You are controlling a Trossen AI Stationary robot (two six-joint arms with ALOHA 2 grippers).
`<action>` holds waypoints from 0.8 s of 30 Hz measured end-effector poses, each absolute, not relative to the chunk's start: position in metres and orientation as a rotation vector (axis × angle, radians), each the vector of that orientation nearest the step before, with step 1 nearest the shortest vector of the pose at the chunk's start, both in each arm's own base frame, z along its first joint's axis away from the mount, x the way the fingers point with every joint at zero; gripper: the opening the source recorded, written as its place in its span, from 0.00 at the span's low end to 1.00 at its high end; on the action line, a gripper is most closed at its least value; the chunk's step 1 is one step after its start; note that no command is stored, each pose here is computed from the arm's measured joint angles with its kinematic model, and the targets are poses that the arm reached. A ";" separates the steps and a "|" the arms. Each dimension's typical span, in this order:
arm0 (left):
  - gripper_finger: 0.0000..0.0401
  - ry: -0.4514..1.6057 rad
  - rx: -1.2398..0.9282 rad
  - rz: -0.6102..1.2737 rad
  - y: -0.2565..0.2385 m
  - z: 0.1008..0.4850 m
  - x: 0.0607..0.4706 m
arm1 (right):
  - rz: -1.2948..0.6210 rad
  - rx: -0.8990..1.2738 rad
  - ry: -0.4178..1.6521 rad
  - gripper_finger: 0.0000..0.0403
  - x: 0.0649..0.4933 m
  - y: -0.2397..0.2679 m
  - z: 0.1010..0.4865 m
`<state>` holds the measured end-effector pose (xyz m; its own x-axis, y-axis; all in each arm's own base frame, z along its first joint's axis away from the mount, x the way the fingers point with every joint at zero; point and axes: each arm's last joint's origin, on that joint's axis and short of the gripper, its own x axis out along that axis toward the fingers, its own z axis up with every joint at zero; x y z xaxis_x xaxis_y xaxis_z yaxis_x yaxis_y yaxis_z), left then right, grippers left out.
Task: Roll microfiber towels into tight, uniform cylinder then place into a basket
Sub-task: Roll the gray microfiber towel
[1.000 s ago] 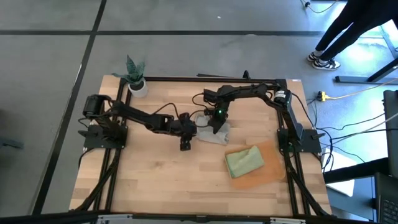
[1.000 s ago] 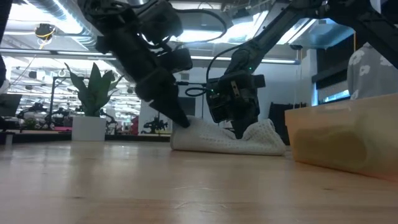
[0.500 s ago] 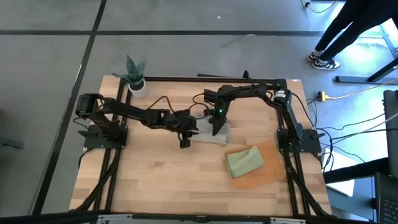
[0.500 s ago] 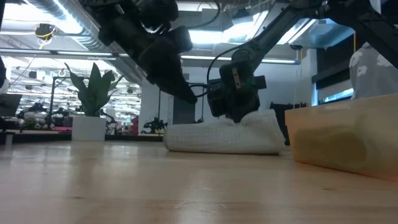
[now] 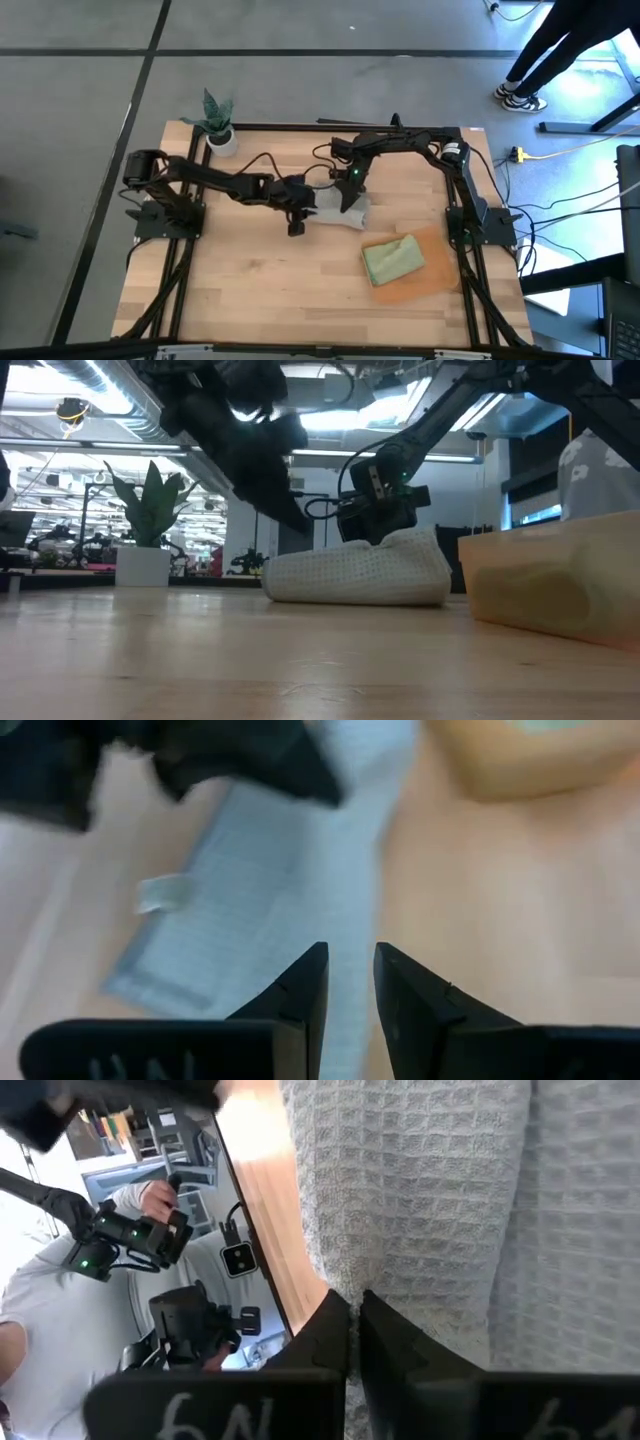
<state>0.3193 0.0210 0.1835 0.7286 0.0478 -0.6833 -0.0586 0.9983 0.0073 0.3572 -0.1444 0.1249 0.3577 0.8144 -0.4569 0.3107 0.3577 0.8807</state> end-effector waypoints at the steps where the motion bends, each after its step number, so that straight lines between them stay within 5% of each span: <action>1: 0.19 0.763 -0.011 0.084 0.024 0.181 0.319 | 0.459 1.211 1.213 0.04 0.357 -0.144 0.125; 12: 0.19 0.879 -0.049 0.071 0.033 0.140 0.328 | 0.472 1.188 1.214 0.04 0.359 -0.141 0.125; 24: 0.19 0.961 -0.078 -0.022 0.024 0.126 0.326 | 0.266 1.160 1.266 0.04 0.354 -0.160 0.121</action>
<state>0.3257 0.0243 0.1265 0.5724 -0.0532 -0.8183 -0.0162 0.9970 -0.0762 0.3536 -0.1597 0.1208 0.3533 0.7182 -0.5994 0.4161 0.4533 0.7883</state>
